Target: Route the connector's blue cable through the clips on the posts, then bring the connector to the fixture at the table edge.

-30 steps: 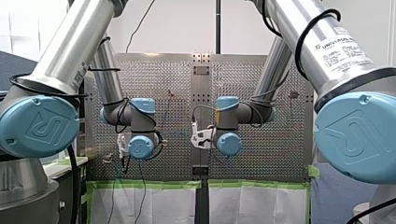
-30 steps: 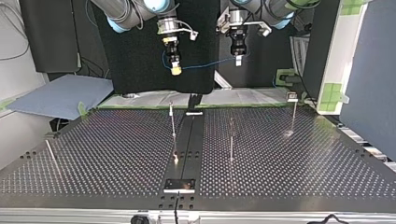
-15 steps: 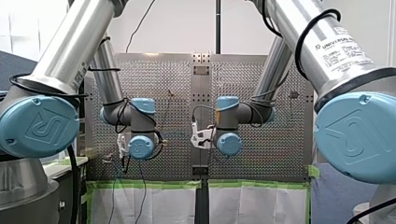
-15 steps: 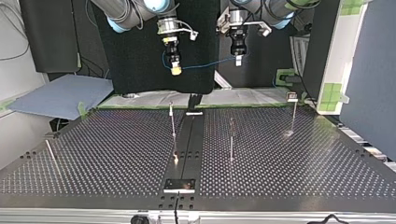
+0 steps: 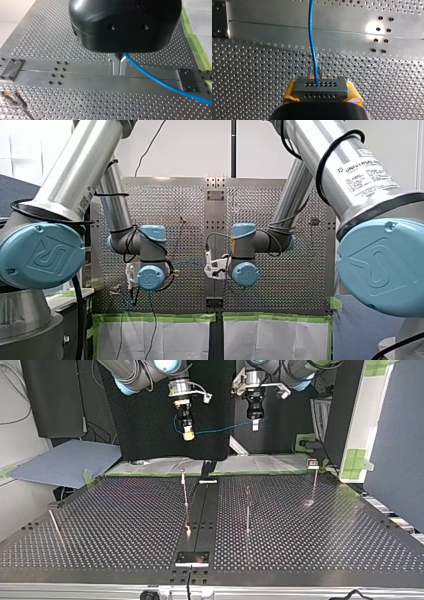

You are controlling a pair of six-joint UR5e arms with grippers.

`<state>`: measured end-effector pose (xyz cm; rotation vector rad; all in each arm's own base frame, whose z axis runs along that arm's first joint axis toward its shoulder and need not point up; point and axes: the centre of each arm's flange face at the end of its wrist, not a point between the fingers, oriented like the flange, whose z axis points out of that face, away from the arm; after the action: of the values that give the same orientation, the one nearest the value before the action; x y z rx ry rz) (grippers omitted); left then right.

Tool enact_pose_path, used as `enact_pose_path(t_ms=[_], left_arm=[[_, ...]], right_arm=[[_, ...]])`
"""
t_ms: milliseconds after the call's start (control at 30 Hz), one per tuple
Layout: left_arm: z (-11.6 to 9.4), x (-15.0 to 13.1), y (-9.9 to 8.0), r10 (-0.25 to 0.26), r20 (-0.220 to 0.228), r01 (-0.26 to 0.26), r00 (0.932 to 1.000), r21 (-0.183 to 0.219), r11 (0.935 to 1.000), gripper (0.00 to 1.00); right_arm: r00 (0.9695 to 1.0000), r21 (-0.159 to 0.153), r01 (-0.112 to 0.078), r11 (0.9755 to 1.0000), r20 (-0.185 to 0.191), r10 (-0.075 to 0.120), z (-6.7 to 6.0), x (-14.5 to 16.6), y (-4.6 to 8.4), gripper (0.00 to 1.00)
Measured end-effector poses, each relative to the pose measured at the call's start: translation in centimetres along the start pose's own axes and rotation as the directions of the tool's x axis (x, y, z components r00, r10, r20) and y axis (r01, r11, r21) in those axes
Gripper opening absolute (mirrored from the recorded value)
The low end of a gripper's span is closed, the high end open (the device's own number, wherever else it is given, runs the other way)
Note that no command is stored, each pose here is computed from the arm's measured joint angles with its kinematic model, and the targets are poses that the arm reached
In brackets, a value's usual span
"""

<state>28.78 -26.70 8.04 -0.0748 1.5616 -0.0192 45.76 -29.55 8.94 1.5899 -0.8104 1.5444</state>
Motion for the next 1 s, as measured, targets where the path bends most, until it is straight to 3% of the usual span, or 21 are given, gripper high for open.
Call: enact_pose_path(t_ms=[200, 567, 1000], left_arm=[[0.1, 0.0, -0.2, 0.002, 0.000, -0.002, 1.0000, 0.002, 1.0000, 0.00], [0.6, -0.3, -1.3, 0.001, 0.016, -0.001, 0.9999, 0.008, 1.0000, 0.00], [0.6, -0.2, -1.3, 0.001, 0.016, -0.001, 0.9999, 0.009, 1.0000, 0.00]], right_arm=[[1.0000, -0.002, -0.001, 1.0000, 0.002, 0.001, 0.1, -0.1, 0.0, 0.00], [0.9970, 0.000, 0.017, 0.9998, 0.076, -0.017, -0.5, -1.3, 0.0, 0.00], [0.9965, 0.001, 0.019, 0.9998, 0.082, -0.019, -0.6, -1.3, 0.0, 0.00]])
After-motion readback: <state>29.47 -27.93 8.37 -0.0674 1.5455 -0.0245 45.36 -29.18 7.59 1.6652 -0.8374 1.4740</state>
